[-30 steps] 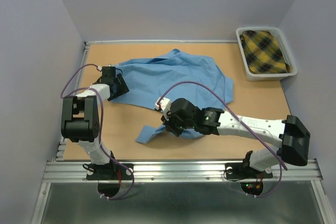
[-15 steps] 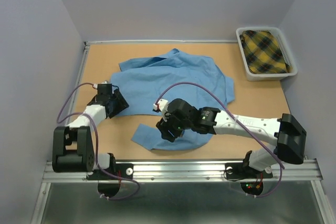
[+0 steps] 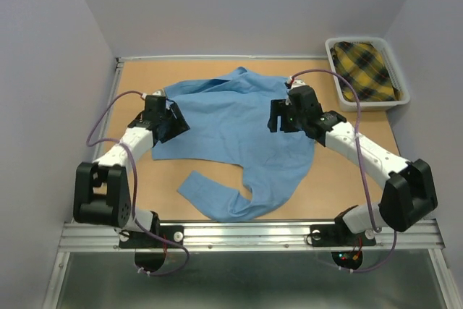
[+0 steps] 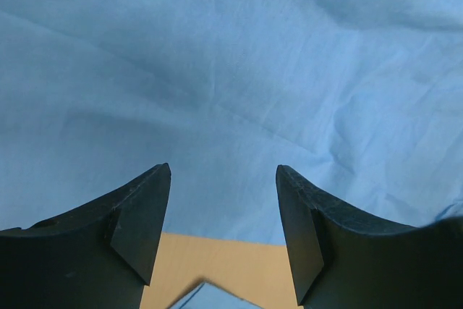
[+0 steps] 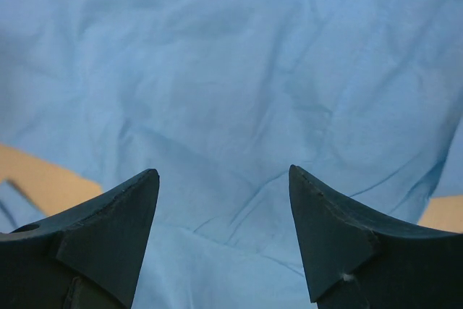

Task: Fold and stack the long sleeve shirts
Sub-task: Flatten the shirt out

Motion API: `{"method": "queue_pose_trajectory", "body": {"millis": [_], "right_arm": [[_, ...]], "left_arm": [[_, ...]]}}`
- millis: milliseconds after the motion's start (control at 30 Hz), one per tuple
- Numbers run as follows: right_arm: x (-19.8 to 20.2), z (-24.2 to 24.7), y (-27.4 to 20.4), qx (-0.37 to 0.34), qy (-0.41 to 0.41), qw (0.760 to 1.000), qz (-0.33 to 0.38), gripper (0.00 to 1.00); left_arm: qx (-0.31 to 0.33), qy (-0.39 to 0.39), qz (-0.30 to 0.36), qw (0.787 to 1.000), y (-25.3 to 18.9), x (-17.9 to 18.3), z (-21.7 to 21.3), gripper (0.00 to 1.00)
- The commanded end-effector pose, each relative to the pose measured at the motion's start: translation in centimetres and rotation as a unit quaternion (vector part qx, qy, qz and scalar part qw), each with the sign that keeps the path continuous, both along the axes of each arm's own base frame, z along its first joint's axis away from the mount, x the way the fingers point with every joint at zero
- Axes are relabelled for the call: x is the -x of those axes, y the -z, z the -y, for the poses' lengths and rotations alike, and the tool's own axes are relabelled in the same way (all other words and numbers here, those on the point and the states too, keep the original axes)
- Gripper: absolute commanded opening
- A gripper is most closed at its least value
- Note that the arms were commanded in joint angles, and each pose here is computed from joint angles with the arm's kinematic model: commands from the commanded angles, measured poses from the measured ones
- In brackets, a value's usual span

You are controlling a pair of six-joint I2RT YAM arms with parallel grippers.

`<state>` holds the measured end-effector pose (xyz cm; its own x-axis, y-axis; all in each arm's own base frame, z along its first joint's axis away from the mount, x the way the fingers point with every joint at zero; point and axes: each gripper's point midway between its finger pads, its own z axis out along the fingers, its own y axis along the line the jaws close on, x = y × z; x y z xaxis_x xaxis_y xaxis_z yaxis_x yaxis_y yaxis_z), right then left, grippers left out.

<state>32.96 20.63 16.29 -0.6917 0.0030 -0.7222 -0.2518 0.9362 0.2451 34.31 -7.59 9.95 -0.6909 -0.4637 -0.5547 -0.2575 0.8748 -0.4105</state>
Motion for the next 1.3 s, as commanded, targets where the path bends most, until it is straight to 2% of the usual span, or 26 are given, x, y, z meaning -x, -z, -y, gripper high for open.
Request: {"method": "queue_pose_trajectory", "body": {"millis": [0, 167, 300, 400, 500, 633, 767, 867, 967, 1167, 1233, 1267], "right_arm": [[-0.4, 2.5, 5.6, 0.013, 0.061, 0.995, -0.078, 0.77], [-0.3, 4.8, 9.7, 0.008, 0.109, 0.987, -0.119, 0.77], [1.7, 6.8, 12.4, 0.005, 0.145, 0.978, -0.152, 0.77], [2.3, 7.8, 12.5, -0.004, 0.166, 0.974, -0.156, 0.76], [1.7, 8.3, 10.4, -0.002, 0.164, 0.979, -0.125, 0.76], [-1.3, 7.0, 5.5, -0.002, 0.104, 0.993, -0.061, 0.76], [-7.2, 4.8, 0.7, 0.035, 0.011, 0.999, 0.019, 0.77], [-10.4, 3.6, -0.4, 0.070, -0.049, 0.995, 0.054, 0.79], [-14.9, 2.4, -1.3, 0.104, -0.087, 0.986, 0.092, 0.83], [-21.6, 0.2, -1.8, 0.138, -0.135, 0.971, 0.145, 0.91], [-23.2, 0.3, 0.7, 0.164, -0.145, 0.966, 0.139, 0.94], [-24.5, 0.5, -0.4, 0.172, -0.142, 0.962, 0.157, 0.94]], "left_arm": [[0.012, 0.023, -0.023, 0.999, 2.0, -2.8, 1.9, 0.72], [0.023, 0.012, -0.066, 0.997, 4.9, -2.4, 2.1, 0.71], [0.029, 0.002, -0.107, 0.994, 7.8, 0.7, 1.9, 0.71], [0.040, 0.006, -0.137, 0.990, 9.5, 3.3, 2.1, 0.71], [0.061, 0.016, -0.146, 0.987, 9.3, 5.1, 2.7, 0.71], [0.045, 0.024, -0.102, 0.993, 6.1, 5.3, 2.2, 0.71], [0.007, 0.012, -0.038, 0.999, 1.4, 1.9, 1.0, 0.71], [0.001, 0.013, -0.018, 1.000, 0.2, -0.4, 1.2, 0.71], [-0.010, 0.044, 0.002, 0.999, -1.1, -3.2, 3.2, 0.71], [-0.024, 0.103, -0.025, 0.994, 1.8, -5.0, 7.1, 0.71], [-0.033, 0.124, -0.028, 0.991, 2.6, -5.2, 8.5, 0.71], [-0.036, 0.129, -0.030, 0.991, 2.9, -5.2, 8.9, 0.71]]}}
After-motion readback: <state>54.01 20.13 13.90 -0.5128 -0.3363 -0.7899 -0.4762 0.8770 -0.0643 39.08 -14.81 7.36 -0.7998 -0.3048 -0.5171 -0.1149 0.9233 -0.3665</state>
